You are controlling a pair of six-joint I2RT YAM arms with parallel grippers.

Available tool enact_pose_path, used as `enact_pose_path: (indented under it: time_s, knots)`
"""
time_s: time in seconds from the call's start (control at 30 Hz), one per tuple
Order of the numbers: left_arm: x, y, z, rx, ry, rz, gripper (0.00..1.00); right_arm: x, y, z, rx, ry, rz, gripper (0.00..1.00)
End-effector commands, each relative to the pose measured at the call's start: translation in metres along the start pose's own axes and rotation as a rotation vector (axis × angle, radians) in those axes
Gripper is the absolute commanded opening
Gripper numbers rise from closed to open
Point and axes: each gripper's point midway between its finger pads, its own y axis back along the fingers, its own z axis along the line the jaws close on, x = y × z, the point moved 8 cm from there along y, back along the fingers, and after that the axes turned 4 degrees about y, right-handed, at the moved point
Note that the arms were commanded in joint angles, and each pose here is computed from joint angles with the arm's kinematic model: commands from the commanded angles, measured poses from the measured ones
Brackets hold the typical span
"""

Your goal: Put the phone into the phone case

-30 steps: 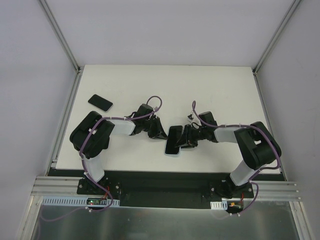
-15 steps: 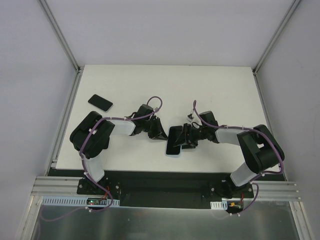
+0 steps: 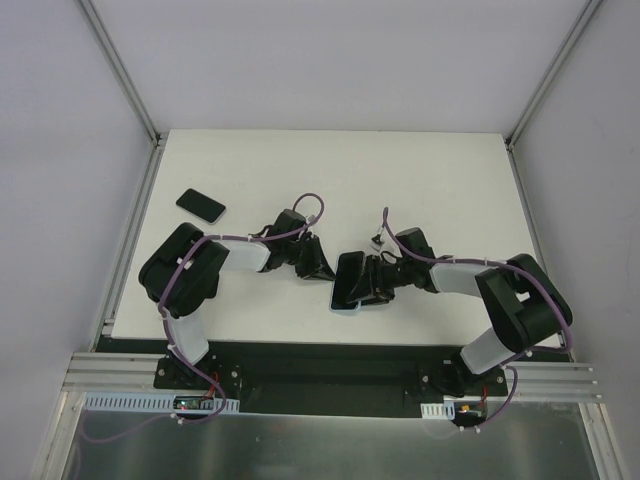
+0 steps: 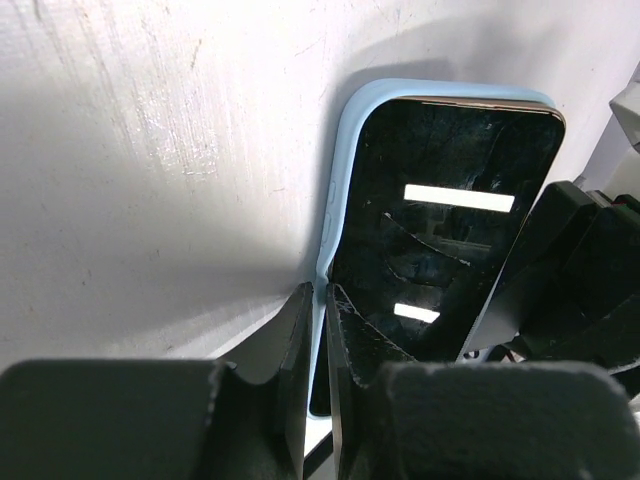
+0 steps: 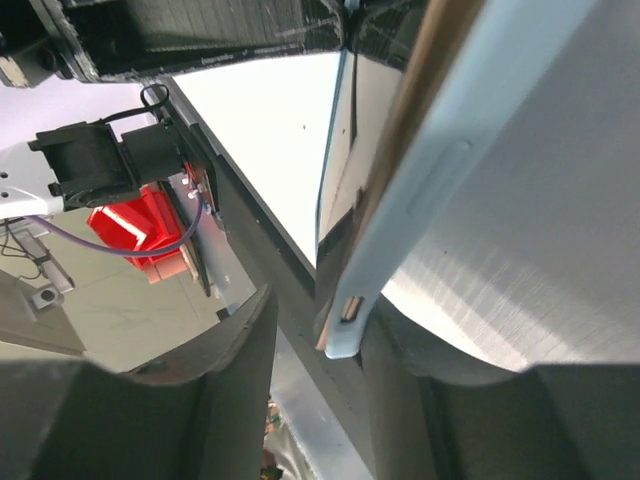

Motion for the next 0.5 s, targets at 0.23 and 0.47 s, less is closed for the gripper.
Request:
enact_pose_path:
  time_s: [0.23, 0.47]
  knots:
    - [0.013, 0.013, -0.01, 0.05, -0.02, 0.063, 0.22, 0.006, 0.002, 0.003, -0.005, 0.015, -0.013, 0.12]
    - [0.013, 0.04, -0.034, 0.086, -0.119, 0.032, 0.5, 0.006, -0.001, -0.004, 0.024, -0.003, -0.01, 0.06]
